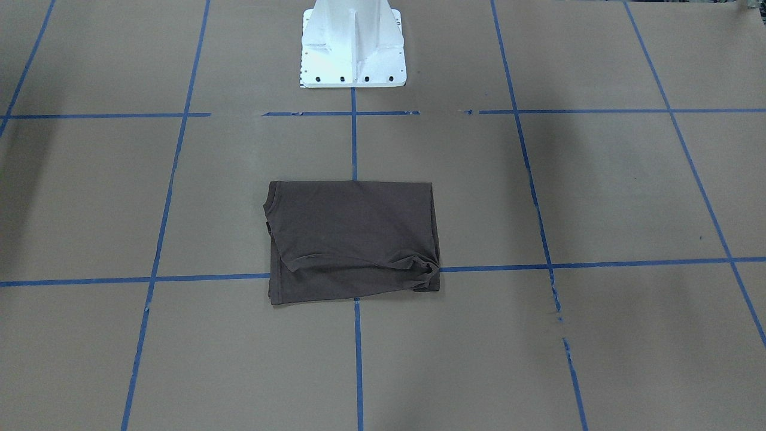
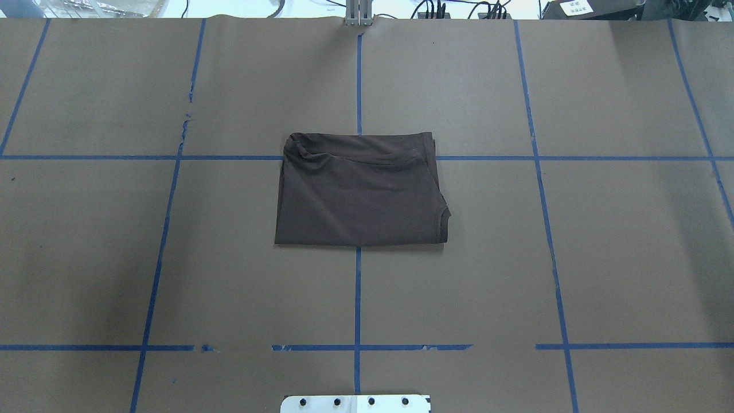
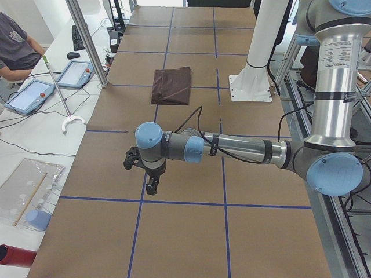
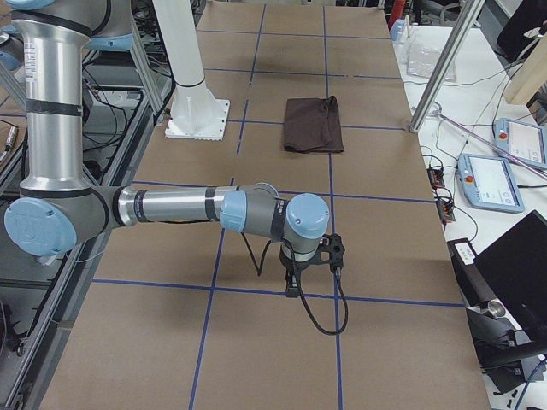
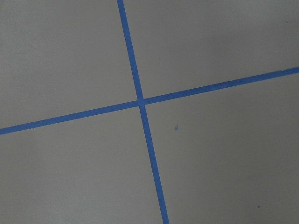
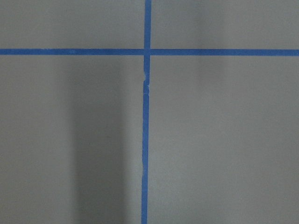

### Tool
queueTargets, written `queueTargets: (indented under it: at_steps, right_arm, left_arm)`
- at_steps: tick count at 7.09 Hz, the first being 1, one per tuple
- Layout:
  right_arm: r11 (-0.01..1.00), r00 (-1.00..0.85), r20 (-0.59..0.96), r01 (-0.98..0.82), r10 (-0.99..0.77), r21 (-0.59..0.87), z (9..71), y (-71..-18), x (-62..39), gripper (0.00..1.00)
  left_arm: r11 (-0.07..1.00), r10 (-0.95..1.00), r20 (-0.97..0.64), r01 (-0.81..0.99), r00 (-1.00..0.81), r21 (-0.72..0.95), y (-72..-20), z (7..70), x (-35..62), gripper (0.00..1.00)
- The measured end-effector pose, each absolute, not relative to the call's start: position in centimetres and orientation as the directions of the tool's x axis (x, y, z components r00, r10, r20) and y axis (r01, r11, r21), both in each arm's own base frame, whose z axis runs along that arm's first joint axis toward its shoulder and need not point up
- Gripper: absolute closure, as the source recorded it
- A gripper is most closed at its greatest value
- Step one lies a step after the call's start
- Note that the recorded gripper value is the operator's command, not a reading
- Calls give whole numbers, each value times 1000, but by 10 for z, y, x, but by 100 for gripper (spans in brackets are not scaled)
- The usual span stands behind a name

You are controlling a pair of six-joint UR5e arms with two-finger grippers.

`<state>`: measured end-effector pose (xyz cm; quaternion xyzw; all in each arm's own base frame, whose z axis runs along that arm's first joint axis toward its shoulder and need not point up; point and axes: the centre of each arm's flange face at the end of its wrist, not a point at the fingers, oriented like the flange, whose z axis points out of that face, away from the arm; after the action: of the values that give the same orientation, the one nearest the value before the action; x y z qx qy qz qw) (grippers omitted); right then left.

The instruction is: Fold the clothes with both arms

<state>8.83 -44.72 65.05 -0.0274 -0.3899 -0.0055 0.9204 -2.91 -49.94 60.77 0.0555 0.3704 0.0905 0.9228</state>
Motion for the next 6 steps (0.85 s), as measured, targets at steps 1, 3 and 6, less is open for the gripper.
queueTargets:
  at_steps: [1, 3, 6]
  right_arm:
    - [998, 697, 715, 0, 42, -58, 657, -449, 88, 0]
    - [996, 699, 710, -48, 84, -71, 660, -451, 89, 0]
    - [997, 699, 711, -58, 78, -52, 662, -454, 89, 0]
  left_arm:
    - [977, 208, -673, -127, 710, 169, -499, 608, -29, 0]
    - [977, 211, -672, -128, 710, 171, -499, 608, -29, 0]
    - [977, 211, -672, -129, 710, 170, -499, 609, -29, 0]
